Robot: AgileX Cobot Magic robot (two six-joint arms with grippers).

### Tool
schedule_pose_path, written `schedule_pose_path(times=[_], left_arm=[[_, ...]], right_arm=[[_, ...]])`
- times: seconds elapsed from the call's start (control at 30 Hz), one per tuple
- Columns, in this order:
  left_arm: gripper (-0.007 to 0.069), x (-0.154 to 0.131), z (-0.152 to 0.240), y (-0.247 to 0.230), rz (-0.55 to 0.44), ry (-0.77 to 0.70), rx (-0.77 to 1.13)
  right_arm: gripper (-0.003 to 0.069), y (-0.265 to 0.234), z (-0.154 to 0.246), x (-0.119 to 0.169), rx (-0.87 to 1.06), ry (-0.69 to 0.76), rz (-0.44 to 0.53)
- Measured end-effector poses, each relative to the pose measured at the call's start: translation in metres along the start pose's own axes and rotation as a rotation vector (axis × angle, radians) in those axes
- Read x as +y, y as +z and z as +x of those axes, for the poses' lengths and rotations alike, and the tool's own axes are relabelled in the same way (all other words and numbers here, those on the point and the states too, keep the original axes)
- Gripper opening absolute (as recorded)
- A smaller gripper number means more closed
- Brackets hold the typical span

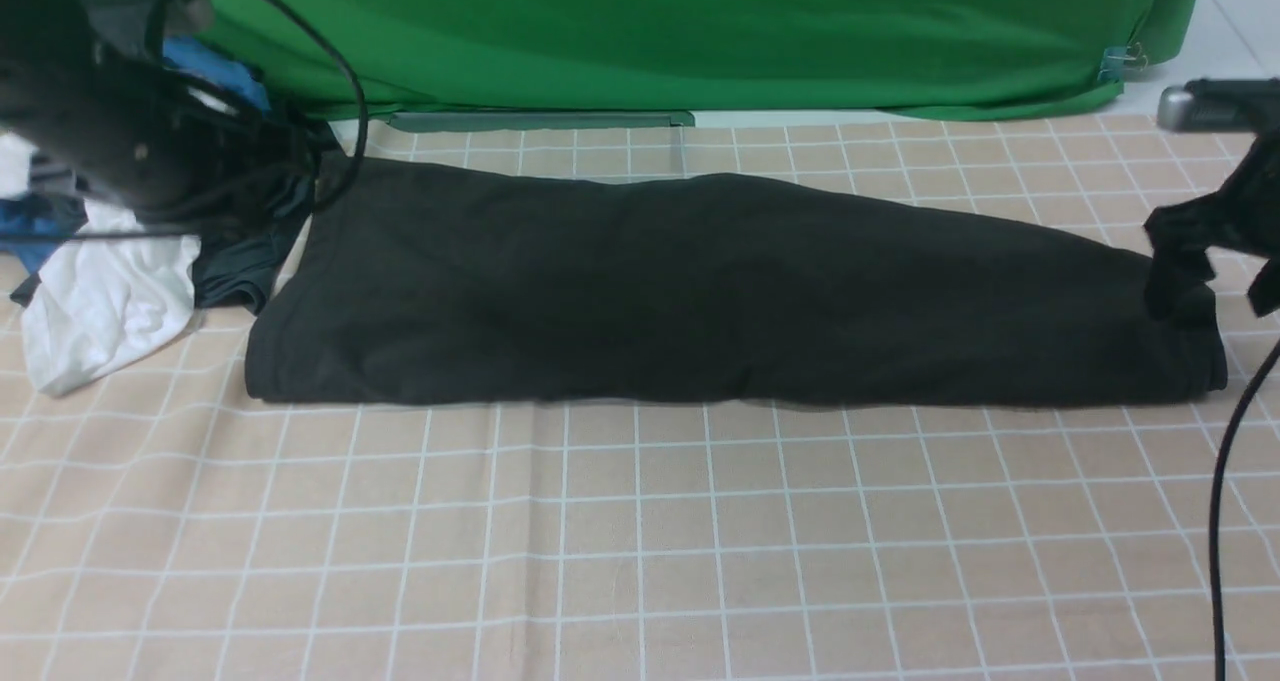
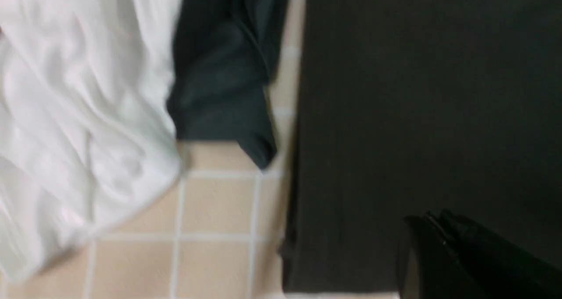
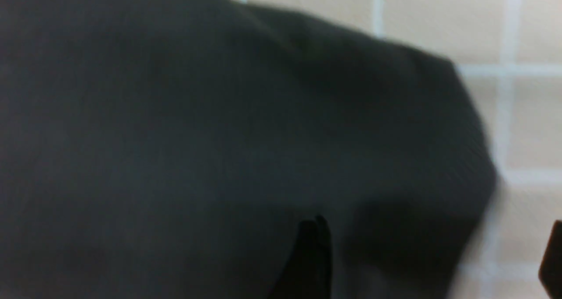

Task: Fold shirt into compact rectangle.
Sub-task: 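Pull the folded dark garment lengthwise by its ends to straighten it flat on the table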

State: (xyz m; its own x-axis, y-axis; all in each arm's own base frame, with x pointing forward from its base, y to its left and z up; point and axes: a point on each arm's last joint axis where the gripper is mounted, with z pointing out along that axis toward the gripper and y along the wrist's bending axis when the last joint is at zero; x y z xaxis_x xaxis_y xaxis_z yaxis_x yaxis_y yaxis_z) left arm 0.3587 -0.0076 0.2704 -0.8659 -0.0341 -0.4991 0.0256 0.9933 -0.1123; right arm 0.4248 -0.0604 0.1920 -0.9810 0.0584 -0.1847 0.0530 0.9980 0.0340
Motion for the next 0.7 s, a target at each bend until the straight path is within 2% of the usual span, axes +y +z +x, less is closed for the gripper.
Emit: schedule_pose_path(times=[0.03,0.13,0.27,0.37,0.4,0.43,0.5,0.7], left_arm=[[0.0018,-0.005,0.017,0.001,0.015,0.009,0.023],[0.0018,-0.014,0.037,0.002,0.032,0.026,0.045],[0.0018,-0.027,0.052,0.002,0.053,0.055,0.056],[0.0018,-0.036,0.055,0.002,0.067,0.079,0.053],[0.0018,-0.041,0.055,0.003,0.074,0.090,0.045],[0.0018,-0.043,0.055,0.003,0.077,0.094,0.042],[0.0018,-0.044,0.055,0.003,0.083,0.093,0.038],[0.0018,-0.044,0.056,0.002,0.085,0.094,0.052]], right_arm=[[0.0684,0.015,-0.001,0.001,0.012,0.007,-0.012],[0.0664,0.033,-0.001,0.001,0.037,0.024,-0.029],[0.0554,0.036,-0.003,0.001,0.033,0.014,-0.026],[0.0352,0.037,-0.003,0.001,0.032,-0.039,-0.025],[0.0189,0.037,-0.004,0.004,0.031,-0.077,-0.029],[0.0129,0.036,-0.004,0.006,0.031,-0.090,-0.032],[0.0101,0.033,-0.006,0.006,0.033,-0.116,-0.026],[0.0101,0.004,-0.012,-0.008,0.026,-0.119,0.042]])
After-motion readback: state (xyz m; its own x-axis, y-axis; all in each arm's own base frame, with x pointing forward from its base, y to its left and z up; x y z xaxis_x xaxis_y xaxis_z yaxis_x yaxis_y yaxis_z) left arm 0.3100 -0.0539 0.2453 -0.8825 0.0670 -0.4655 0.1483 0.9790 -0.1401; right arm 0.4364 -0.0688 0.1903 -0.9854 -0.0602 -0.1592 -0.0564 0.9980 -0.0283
